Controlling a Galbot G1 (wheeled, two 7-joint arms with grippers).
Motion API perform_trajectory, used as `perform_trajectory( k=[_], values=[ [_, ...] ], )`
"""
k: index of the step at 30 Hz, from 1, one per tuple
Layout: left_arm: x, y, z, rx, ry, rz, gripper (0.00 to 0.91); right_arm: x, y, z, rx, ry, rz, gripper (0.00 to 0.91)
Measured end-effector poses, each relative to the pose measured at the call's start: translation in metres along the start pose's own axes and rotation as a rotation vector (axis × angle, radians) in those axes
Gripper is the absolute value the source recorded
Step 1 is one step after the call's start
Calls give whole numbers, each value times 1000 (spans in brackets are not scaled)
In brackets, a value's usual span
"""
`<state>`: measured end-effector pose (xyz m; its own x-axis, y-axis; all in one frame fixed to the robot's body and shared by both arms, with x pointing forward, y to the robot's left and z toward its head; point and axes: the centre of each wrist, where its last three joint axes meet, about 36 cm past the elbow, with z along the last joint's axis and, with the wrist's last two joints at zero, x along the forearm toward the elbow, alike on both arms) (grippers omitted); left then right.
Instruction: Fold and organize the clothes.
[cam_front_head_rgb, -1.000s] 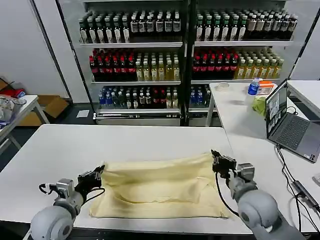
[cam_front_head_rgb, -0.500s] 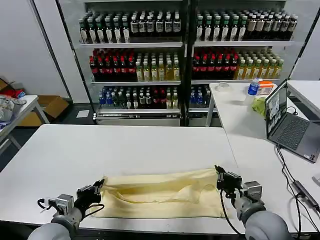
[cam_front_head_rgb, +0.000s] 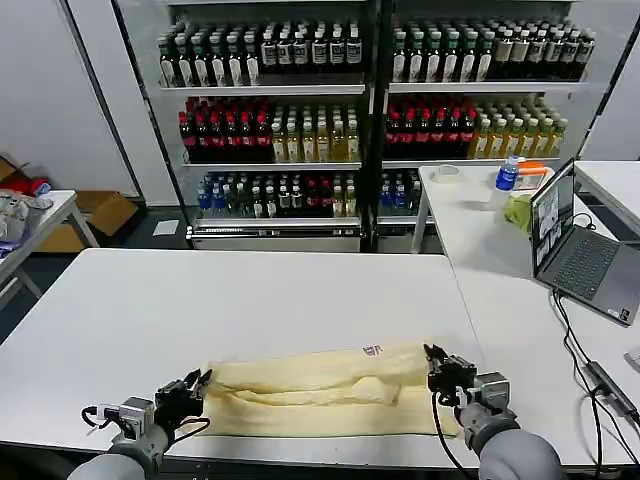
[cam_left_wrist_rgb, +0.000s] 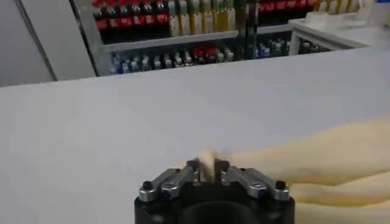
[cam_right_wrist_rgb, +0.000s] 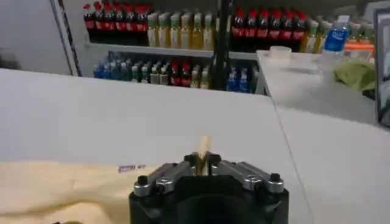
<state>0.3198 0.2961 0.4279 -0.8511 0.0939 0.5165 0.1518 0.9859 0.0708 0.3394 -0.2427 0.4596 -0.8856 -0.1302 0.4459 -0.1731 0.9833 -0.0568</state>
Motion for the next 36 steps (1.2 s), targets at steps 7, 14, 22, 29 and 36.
perform_trajectory(
  k=[7,14,22,29,36],
  values=[
    [6,-3,1,23,-34,-37,907,6,1,2,13,0,12,907],
    [12,-15,7,89,-41,-71,907,17,-1,4,6,-5,36,907],
    [7,-31,15,170,-21,-74,877,26,-2,7,0,0,53,907],
    [-1,-39,25,222,-5,-89,10,30,-3,8,-2,-1,61,907],
    [-3,-42,34,252,15,-103,10,33,-1,7,-5,-5,58,907]
  ],
)
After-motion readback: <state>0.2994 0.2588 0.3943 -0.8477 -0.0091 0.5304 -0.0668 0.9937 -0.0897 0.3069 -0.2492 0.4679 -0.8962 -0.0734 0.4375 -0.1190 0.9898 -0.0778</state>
